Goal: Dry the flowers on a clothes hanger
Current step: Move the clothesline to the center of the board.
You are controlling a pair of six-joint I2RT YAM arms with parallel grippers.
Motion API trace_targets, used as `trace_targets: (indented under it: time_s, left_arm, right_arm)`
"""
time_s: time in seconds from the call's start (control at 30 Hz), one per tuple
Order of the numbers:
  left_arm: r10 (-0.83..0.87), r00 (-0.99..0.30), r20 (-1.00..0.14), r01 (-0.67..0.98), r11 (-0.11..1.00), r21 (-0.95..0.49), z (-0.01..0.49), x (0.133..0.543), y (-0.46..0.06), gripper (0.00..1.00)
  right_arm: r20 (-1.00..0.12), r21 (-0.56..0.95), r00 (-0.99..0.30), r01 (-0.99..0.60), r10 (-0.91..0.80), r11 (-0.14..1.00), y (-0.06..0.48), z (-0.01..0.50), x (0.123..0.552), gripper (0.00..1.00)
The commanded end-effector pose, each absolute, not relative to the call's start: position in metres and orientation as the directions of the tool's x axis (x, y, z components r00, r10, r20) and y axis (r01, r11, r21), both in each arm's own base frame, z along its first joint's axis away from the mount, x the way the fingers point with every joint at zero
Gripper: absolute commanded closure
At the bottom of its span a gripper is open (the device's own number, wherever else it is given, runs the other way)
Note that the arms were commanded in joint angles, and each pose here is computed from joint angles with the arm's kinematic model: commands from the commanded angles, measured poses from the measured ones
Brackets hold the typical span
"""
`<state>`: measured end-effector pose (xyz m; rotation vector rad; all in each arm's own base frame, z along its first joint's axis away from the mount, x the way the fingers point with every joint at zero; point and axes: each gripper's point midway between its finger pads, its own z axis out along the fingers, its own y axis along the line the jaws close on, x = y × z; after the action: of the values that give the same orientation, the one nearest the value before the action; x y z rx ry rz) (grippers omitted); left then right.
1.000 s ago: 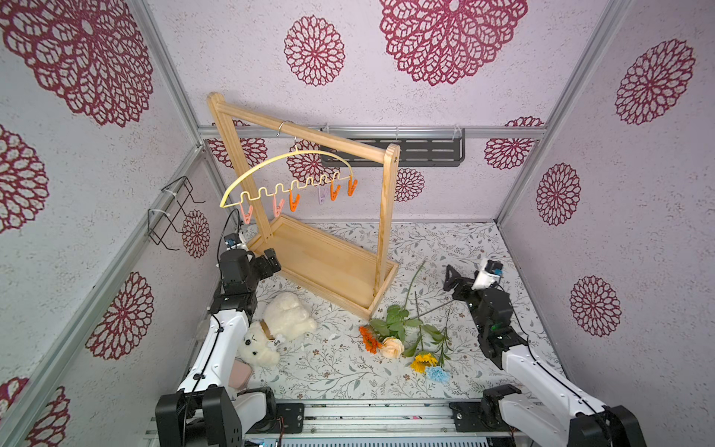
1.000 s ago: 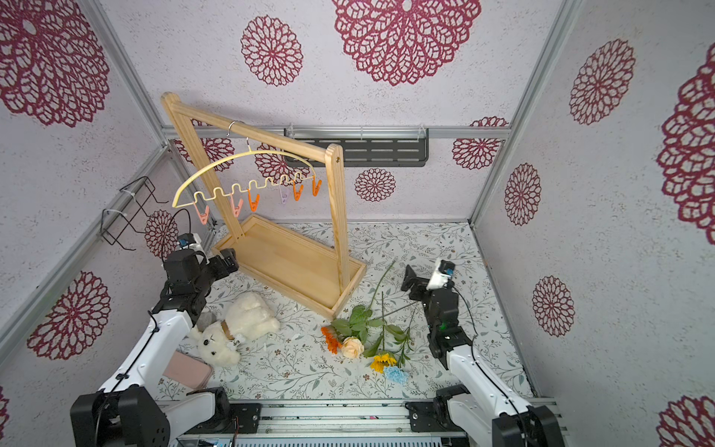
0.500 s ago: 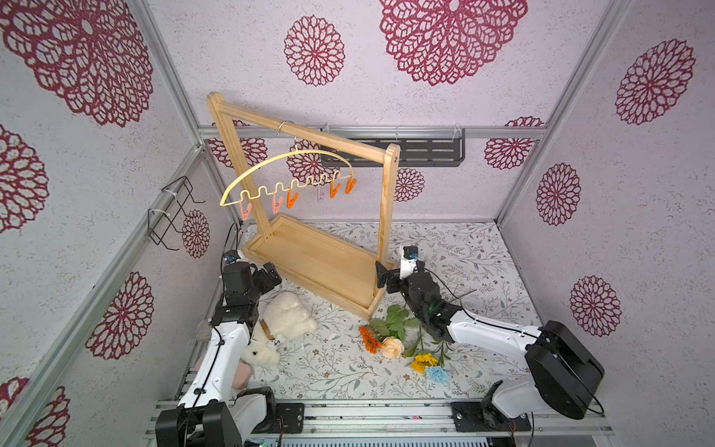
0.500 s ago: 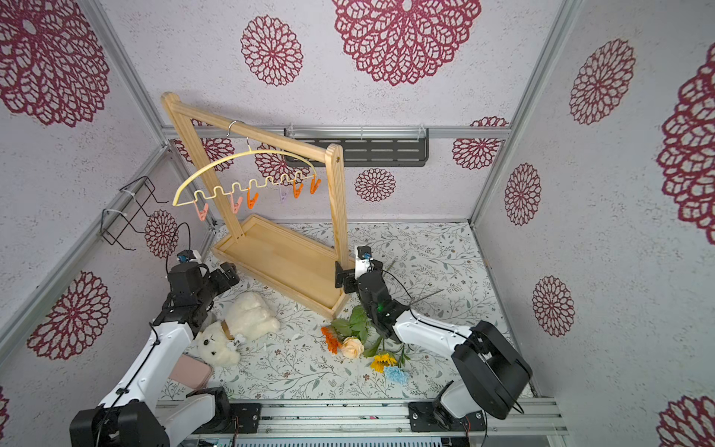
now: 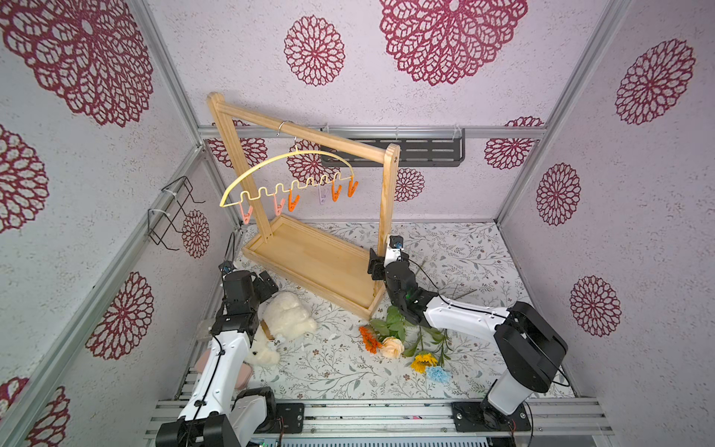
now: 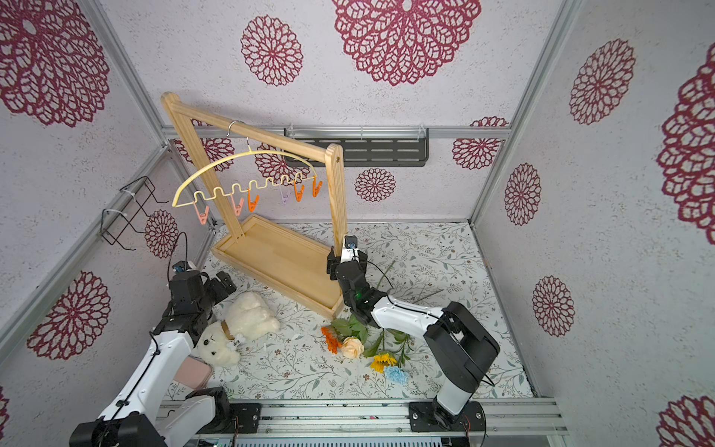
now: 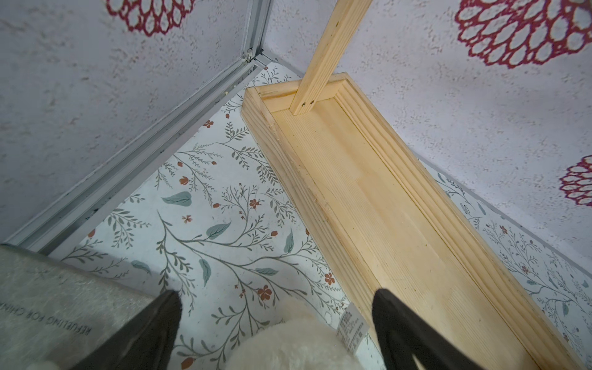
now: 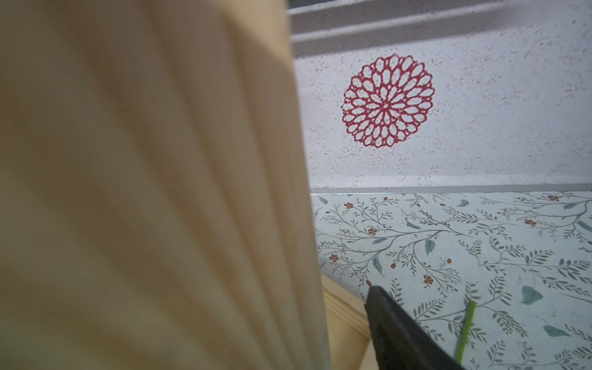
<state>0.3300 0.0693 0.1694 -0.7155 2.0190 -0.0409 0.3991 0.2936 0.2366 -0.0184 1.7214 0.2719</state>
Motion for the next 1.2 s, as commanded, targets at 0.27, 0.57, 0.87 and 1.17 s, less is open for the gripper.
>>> trace_targets:
  time_s: [0.27,0.57,0.87,1.17]
  left_arm:
    - [-0.506,-0.336,-0.795,-0.487,0.815,-0.313,0.181,0.332,0.076,0.03]
    - [-0.521,-0.335,-0.785,-0.477,0.812,-0.335,0.181,0.334,0.073,0.03]
    - [-0.540,-0.306,-0.784,-0.592,0.753,-0.287,0.164,0.318,0.092,0.03]
    - [-0.557,-0.255,-0.790,-0.620,0.721,-0.309,0.164,0.311,0.097,0.03]
  right_arm:
    - [-0.969,0.131,-0.224,-0.110,0.104,0.985,0.259,0.245,0.430,0.34]
    - [-0.964,0.120,-0.242,-0.035,0.108,0.992,0.209,0.246,0.447,0.31]
    - [-0.966,0.107,-0.229,0.075,0.121,0.991,0.155,0.250,0.447,0.22]
    - [-0.963,0.083,-0.252,0.048,0.093,0.995,0.121,0.247,0.449,0.20]
